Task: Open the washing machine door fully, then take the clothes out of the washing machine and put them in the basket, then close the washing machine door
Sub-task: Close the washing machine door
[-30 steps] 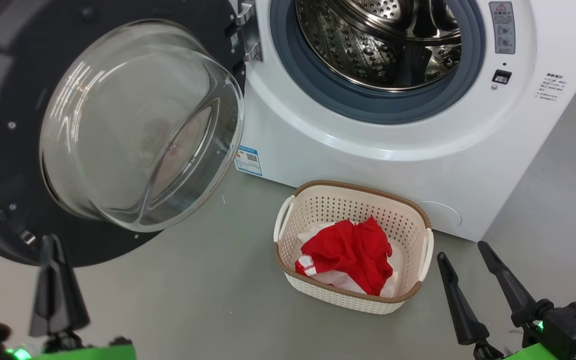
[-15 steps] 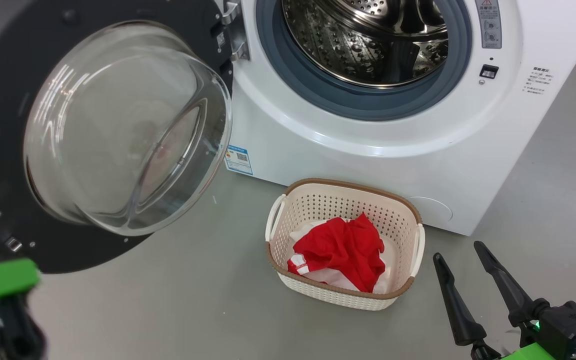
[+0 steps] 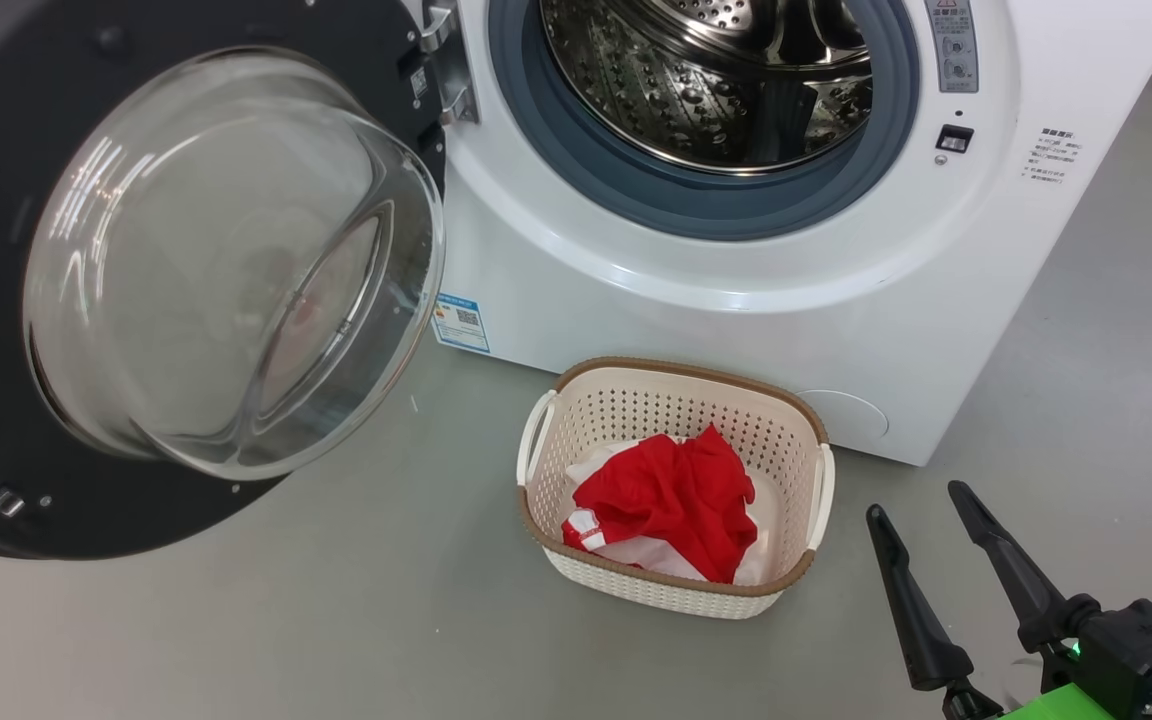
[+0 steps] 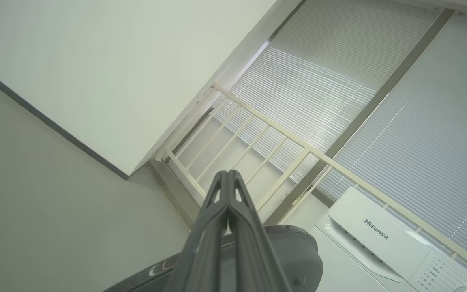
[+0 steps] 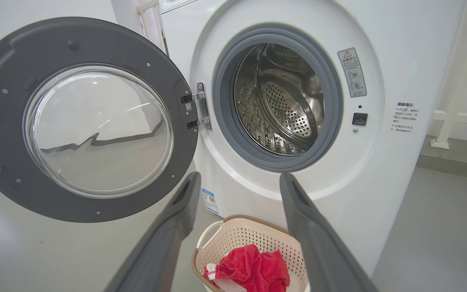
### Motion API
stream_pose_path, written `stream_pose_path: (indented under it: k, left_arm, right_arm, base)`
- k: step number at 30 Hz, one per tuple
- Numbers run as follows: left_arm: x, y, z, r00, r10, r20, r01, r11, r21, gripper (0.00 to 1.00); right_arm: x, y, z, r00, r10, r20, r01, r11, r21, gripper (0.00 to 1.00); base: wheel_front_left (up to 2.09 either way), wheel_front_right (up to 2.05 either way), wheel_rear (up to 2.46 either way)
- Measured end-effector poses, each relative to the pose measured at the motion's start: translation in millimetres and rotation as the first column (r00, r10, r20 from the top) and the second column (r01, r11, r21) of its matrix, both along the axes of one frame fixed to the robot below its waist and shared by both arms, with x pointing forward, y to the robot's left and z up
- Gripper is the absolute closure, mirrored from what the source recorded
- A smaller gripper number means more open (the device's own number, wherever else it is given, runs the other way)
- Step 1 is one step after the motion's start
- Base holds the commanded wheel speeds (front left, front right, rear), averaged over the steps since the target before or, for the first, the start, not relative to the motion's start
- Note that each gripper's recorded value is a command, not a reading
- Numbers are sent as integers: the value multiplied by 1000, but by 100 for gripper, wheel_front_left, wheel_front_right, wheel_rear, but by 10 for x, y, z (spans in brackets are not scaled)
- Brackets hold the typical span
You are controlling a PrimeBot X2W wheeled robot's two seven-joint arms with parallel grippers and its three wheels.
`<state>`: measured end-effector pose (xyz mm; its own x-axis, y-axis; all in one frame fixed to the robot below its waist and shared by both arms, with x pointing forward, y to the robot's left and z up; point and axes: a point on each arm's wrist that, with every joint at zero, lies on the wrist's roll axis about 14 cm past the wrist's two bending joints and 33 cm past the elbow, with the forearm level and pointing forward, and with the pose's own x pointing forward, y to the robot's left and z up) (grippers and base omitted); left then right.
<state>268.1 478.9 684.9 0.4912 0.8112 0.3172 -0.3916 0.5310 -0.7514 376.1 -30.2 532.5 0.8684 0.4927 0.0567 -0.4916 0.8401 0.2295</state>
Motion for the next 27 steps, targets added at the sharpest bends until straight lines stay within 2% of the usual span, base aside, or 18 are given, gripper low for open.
stream_pose_path:
  k: [6,9,14,17,18,20,27]
  left_arm:
    - [193,235,-42,997,-52,-51,46,994,-102,100]
    - [325,290,-120,993,-98,-64,84,978,-189,100]
    - [450,402,-313,987,-143,-69,111,932,-344,100]
    - [492,472,-372,986,-154,-60,117,907,-404,100]
    - [581,454,-414,979,-198,-40,158,876,-455,100]
    - [667,418,-470,970,-242,-30,195,844,-499,100]
    - [766,380,-708,939,-330,-91,221,787,-576,100]
  right_arm:
    - [3,-17,-9,1000,-5,-4,5,1000,-2,0]
    - [1,-26,-10,1000,-8,-5,8,1000,-2,0]
    - [0,-49,-31,1000,-13,-14,13,1000,-4,0]
    - [5,-77,-46,1000,-22,-19,22,1000,-4,0]
    - [6,-94,-56,999,-27,-22,27,1000,-5,0]
    - [7,-112,-65,999,-33,-24,33,999,-5,0]
    - [0,-169,-89,998,-50,-33,50,999,-8,0]
  base:
    - [0,0,0]
    - [0,0,0]
    - [0,0,0]
    - [0,0,0]
    - [0,0,0]
    - [0,0,0]
    - [0,0,0]
